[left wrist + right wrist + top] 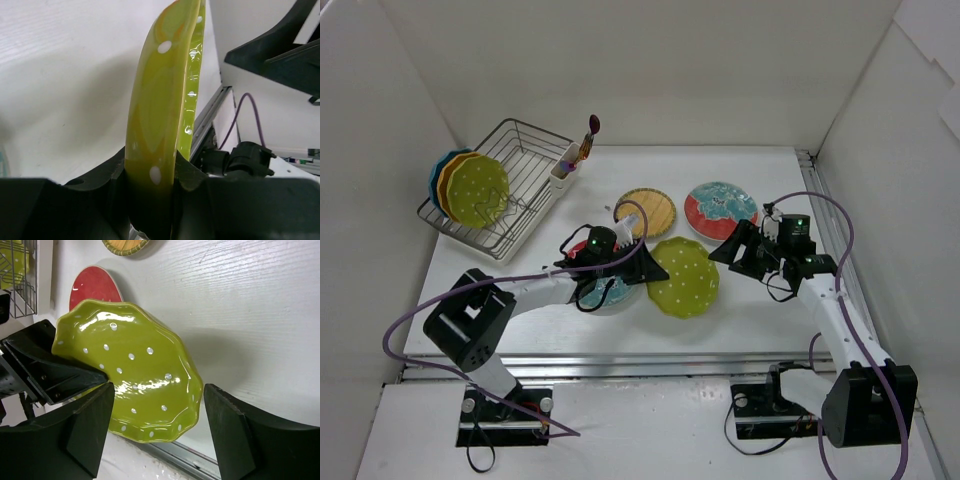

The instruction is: Load the bowls into the dish rack

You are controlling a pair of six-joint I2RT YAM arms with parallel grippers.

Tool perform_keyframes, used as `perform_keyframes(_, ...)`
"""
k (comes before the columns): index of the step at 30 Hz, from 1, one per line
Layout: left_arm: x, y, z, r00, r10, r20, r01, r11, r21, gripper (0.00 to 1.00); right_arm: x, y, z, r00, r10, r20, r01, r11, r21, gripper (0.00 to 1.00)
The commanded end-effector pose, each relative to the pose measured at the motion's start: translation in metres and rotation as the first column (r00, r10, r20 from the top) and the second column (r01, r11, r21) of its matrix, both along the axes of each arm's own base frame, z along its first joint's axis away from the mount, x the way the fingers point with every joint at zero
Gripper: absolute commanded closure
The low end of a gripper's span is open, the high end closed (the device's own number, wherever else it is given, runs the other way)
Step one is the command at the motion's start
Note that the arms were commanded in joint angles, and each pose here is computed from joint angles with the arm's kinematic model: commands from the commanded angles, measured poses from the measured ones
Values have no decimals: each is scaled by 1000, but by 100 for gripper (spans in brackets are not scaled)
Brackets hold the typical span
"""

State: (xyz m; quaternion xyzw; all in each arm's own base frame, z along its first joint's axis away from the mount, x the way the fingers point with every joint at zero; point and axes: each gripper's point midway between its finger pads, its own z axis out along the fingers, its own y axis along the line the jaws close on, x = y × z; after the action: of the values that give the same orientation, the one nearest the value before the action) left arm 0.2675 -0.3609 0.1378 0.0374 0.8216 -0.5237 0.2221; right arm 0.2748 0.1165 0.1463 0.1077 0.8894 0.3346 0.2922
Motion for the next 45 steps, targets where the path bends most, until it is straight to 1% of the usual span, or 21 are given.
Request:
perform_keyframes(1, 14, 1, 105, 965, 14, 260, 29, 987, -161, 100, 9, 3, 19, 996, 16, 86, -17, 1000, 18, 30)
perform_keyframes(9, 33, 52, 151, 914, 66, 401, -33, 995, -90, 100, 20, -6, 46, 983, -6, 182, 8, 1000, -11, 24)
perform_keyframes(13, 40, 86, 185, 831, 81, 550, -118, 993, 32, 100, 21, -10, 51, 977, -10, 215, 18, 999, -38, 23)
perform_keyframes(14, 41, 103, 197, 783, 70, 618, -161, 983, 93, 100, 21, -10, 51, 976, -5, 218, 15, 999, -43, 23)
perform_keyframes(16, 45, 123, 211, 730, 72, 680, -218, 967, 132, 100, 20, -11, 46, 977, 4, 215, 9, 998, -57, 23)
perform_keyframes(17, 50, 145, 227, 671, 86, 737, -287, 946, 151, 100, 19, -11, 44, 977, 10, 213, 3, 998, -61, 23)
perform_keyframes(19, 55, 169, 244, 604, 99, 791, -364, 917, 162, 100, 19, -12, 38, 978, 17, 206, -2, 998, -70, 23)
perform_keyframes(20, 59, 193, 261, 526, 103, 844, -444, 880, 169, 100, 19, -12, 36, 979, 19, 204, -5, 998, -70, 23)
perform_keyframes(23, 65, 231, 291, 402, 115, 908, -583, 797, 157, 100, 20, -9, 36, 978, 34, 207, -22, 998, -60, 23)
perform_keyframes(24, 72, 254, 299, 355, 102, 929, -659, 732, 172, 100, 20, -7, 36, 978, 39, 206, -29, 998, -54, 23)
perform_keyframes(26, 79, 277, 318, 286, 57, 957, -724, 667, 177, 100, 20, -7, 38, 976, 42, 212, -32, 998, -51, 23)
perform_keyframes(30, 97, 324, 340, 195, -58, 979, -829, 524, 196, 100, 19, -7, 39, 975, 41, 220, -30, 998, -54, 23)
perform_keyframes(32, 108, 334, 341, 179, -111, 978, -839, 501, 210, 100, 19, -8, 37, 976, 39, 214, -28, 998, -53, 23)
perform_keyframes(34, 122, 355, 333, 188, -171, 967, -860, 446, 246, 100, 18, -7, 36, 977, 43, 208, -33, 998, -49, 23)
perform_keyframes(35, 126, 359, 336, 167, -188, 968, -867, 440, 235, 100, 18, -6, 35, 978, 46, 205, -37, 998, -45, 23)
perform_keyframes(36, 135, 366, 328, 182, -201, 963, -868, 428, 253, 100, 18, -5, 34, 979, 48, 200, -41, 998, -41, 23)
perform_keyframes(37, 140, 382, 334, 154, -215, 964, -886, 401, 231, 100, 18, -4, 33, 979, 53, 196, -46, 998, -37, 23)
perform_keyframes(39, 153, 393, 325, 165, -228, 960, -881, 404, 248, 100, 18, -2, 30, 981, 63, 181, -60, 998, -24, 23)
perform_keyframes(40, 157, 405, 327, 162, -237, 958, -891, 383, 245, 100, 18, 0, 30, 981, 68, 179, -66, 998, -19, 23)
perform_keyframes(41, 161, 406, 325, 163, -251, 954, -881, 397, 255, 100, 18, 1, 27, 983, 75, 166, -73, 997, -13, 23)
perform_keyframes(45, 187, 423, 303, 204, -293, 934, -869, 385, 310, 100, 18, 2, 20, 986, 80, 144, -81, 997, -5, 23)
